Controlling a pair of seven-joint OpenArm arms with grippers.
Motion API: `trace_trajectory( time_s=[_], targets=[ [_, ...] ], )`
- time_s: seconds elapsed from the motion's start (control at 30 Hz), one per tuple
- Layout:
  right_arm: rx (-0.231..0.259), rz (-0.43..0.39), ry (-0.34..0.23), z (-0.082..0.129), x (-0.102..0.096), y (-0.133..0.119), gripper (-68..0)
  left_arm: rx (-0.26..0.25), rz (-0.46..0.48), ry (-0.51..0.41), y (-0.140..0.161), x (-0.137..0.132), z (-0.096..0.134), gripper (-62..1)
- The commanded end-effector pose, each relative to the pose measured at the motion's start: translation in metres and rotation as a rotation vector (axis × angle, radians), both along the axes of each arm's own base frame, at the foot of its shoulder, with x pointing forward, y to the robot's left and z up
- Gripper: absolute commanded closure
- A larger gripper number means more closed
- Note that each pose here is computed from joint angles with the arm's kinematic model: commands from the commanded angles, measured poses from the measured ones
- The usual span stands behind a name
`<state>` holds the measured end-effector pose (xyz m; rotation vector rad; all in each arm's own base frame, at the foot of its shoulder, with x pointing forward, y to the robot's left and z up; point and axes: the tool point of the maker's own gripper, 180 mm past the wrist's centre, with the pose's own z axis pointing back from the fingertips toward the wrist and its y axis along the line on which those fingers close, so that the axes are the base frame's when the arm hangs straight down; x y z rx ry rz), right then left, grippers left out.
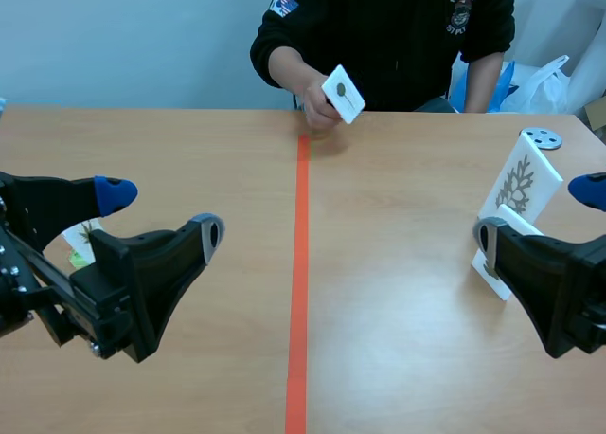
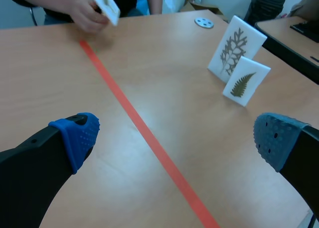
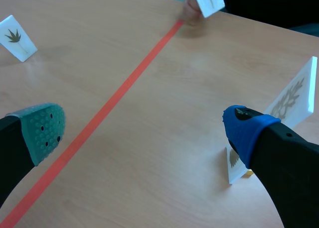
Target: Sort the leaf by its shape. The table is split by an orange tape line. A compound leaf with several leaflets goes to the left side, a simple leaf with one blade goes to the right side. Return to the home posture when a red brick is placed on the table.
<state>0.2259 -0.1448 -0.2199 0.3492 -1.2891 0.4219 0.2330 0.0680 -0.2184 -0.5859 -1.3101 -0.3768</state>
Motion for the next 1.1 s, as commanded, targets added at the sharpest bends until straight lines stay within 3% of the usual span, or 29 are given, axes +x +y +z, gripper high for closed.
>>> trace_trajectory(
  time_s=[0.0, 0.9, 1.07],
  targets=[
    [0.010, 0.014, -0.040, 0.011, 0.004, 0.003, -67.9, -0.025, -0.003, -0.043, -0.002, 0.003, 0.012, -62.3],
    [0.010, 0.013, -0.041, 0.011, 0.004, 0.003, -67.9, -0.025, -0.027, -0.041, -0.005, 0.000, 0.012, -62.3],
    [0.010, 0.012, -0.041, 0.011, 0.004, 0.002, -67.9, 0.036, -0.084, -0.062, -0.012, -0.004, 0.008, -62.3]
  ],
)
